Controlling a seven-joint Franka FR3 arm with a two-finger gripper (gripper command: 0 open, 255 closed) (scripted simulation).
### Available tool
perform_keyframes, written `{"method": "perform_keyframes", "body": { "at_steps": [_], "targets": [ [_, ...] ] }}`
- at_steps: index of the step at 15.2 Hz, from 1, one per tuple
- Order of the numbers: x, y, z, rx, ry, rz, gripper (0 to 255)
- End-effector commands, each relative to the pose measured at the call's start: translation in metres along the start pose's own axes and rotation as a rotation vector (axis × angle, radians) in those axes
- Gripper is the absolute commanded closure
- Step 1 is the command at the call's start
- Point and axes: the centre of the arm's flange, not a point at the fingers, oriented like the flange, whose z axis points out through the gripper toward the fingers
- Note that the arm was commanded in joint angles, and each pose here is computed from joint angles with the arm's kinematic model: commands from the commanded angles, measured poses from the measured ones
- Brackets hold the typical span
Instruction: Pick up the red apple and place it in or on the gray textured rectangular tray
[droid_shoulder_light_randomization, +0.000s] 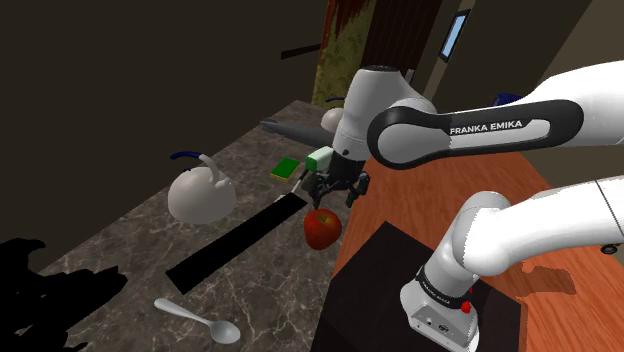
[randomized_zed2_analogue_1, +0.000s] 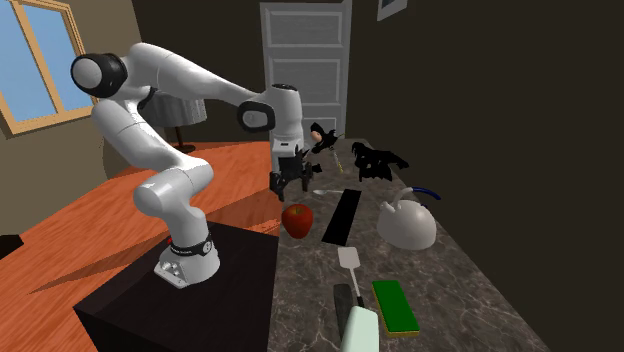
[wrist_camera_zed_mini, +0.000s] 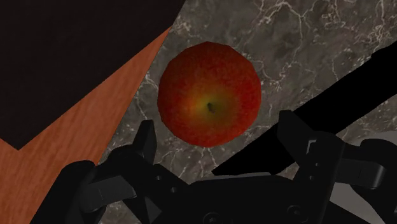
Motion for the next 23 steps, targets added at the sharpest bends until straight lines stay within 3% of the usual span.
{"method": "perform_keyframes", "body": {
  "at_steps": [1,5,12,13,23],
  "targets": [
    [0.000,-0.002,0.011,0.001,0.001,0.003,0],
    [0.000,-0.002,0.030,0.001,0.001,0.003,0],
    [0.000,-0.002,0.030,0.001,0.001,0.003,0],
    [0.000,-0.002,0.030,0.001,0.001,0.003,255],
    [0.000,-0.002,0.025,0.001,0.001,0.003,255]
  ]
}}
